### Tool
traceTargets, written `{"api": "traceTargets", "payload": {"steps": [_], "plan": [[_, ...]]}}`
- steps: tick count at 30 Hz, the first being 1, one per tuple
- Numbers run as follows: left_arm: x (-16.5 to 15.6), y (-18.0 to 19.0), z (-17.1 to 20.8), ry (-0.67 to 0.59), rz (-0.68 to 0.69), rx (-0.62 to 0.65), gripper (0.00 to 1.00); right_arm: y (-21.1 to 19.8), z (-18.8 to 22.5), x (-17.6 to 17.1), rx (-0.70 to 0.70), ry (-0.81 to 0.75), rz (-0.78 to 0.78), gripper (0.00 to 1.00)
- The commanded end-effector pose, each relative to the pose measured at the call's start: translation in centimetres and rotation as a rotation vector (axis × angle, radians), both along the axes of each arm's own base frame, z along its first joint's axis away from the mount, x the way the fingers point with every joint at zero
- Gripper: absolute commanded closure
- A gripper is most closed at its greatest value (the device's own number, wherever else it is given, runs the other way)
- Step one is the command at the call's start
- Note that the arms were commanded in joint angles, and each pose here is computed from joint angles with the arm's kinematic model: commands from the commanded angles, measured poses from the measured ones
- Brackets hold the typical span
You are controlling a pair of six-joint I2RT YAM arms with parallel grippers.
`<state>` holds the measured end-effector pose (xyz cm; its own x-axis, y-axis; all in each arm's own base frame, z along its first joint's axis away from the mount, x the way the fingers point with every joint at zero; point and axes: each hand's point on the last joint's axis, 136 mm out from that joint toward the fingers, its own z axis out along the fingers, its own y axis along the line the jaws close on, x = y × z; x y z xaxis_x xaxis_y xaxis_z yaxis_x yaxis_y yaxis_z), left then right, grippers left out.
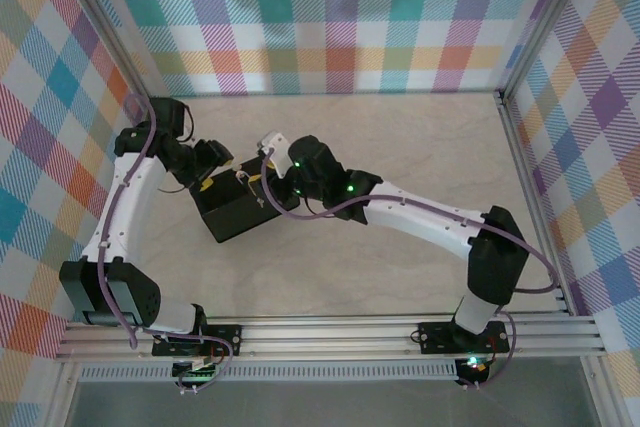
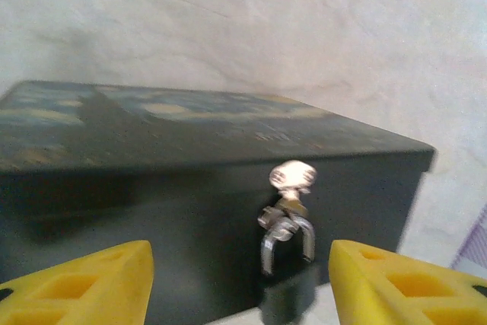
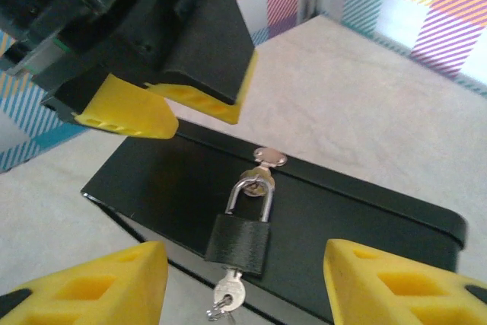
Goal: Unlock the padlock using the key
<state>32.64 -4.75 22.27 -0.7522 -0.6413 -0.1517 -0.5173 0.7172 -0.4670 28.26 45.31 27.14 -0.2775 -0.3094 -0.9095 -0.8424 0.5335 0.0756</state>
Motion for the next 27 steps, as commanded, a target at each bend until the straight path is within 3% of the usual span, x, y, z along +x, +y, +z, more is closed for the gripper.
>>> {"api": "traceTargets", "payload": {"steps": [1,13,23,27], "plan": [[0.0,2.6,-2.2,0.033,0.022,0.083,0.37,0.6,-4.0,-1.0,-0.153,0.092,0.085,0.42],[0.0,2.3,-4.5,0.058,0.027,0.022,0.36,2.9,-6.6,1.4,-0.242,0.115,0.050,0.42],[-1.1,1.6,-2.2,0.001,0.019,-0.017,0.37,3.6,-5.4,1.6,-0.190,0.139,0.035,0.44],[-1.6,1.3,-1.8,-0.008,0.011,-0.032,0.37,3.8,-6.7,1.8,-0.225,0.151,0.038,0.46]]}}
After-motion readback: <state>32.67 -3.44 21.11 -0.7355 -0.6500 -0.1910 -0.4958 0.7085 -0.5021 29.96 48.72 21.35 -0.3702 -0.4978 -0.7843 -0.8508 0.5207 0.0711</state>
